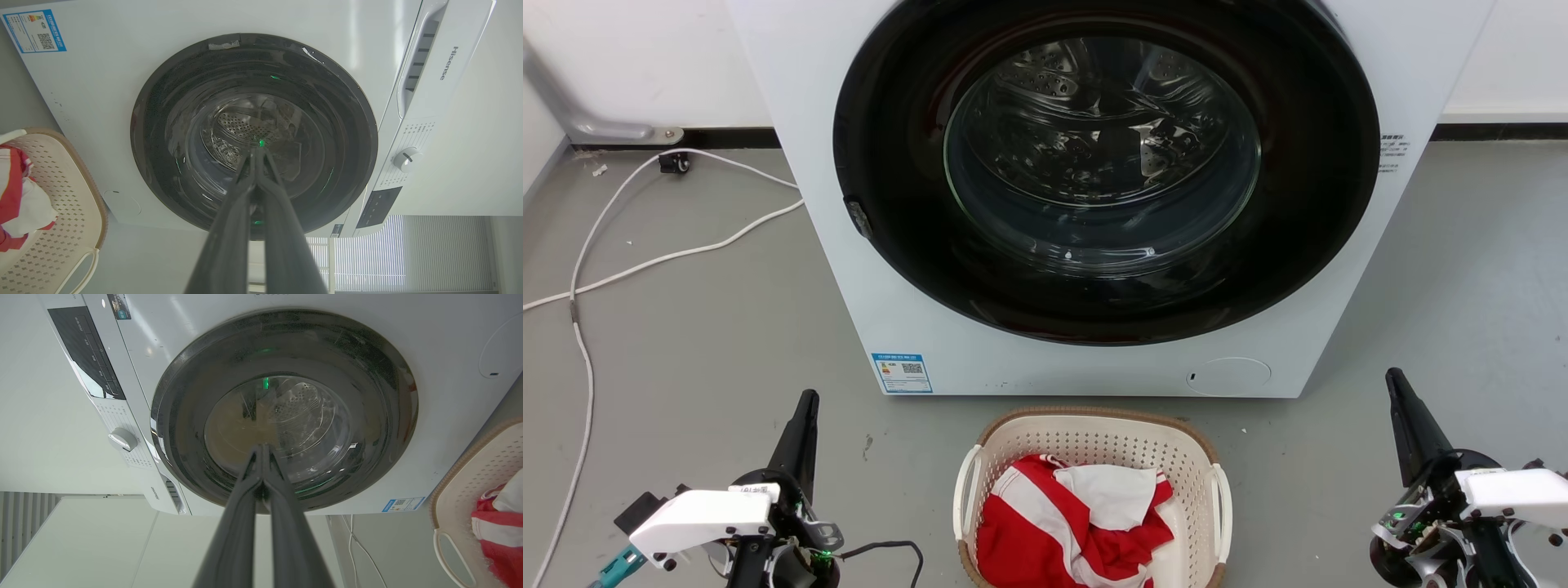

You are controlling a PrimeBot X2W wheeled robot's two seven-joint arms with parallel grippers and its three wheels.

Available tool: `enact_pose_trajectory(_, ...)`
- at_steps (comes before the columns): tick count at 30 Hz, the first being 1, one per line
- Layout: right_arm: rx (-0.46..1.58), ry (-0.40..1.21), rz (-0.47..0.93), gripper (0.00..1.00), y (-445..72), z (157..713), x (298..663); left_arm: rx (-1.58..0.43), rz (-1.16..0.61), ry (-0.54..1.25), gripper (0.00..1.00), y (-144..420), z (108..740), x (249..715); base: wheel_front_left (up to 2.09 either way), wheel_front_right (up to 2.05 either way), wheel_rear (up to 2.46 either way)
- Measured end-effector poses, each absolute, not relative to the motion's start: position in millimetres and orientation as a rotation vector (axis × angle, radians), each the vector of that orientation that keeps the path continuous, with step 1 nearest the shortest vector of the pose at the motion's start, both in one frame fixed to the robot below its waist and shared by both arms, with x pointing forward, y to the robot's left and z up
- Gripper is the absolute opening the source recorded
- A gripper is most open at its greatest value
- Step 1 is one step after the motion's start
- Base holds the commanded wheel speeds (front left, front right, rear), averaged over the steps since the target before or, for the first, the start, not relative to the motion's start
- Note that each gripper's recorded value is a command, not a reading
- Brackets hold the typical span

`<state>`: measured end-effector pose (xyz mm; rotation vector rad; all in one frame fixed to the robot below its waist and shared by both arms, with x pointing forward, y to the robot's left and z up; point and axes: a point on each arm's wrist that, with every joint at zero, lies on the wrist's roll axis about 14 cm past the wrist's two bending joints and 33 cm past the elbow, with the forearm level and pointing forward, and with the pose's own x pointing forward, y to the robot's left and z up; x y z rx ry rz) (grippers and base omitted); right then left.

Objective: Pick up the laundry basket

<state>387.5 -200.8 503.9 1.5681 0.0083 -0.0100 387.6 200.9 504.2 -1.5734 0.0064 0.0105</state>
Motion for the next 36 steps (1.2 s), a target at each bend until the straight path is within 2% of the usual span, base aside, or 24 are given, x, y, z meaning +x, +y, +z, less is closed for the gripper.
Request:
enact_pose_trajectory(19,1.569,0.008,-0.010,0.00,-201,504,388,-1.573,0.010,0.008,0.00,201,504,388,0.00,0.00,0.00)
enact_pose_trajectory(20,1.569,0.010,-0.011,1.00,-201,503,387,-1.572,0.011,0.010,1.00,201,503,387,0.00,0.00,0.00)
enact_pose_trajectory(25,1.573,0.049,-0.063,1.00,-201,484,378,-1.580,0.060,0.059,1.00,197,483,379,0.00,0.00,0.00)
enact_pose_trajectory(36,1.523,0.007,-0.062,1.00,-201,493,380,-1.532,0.033,0.054,1.00,183,490,384,0.00,0.00,0.00)
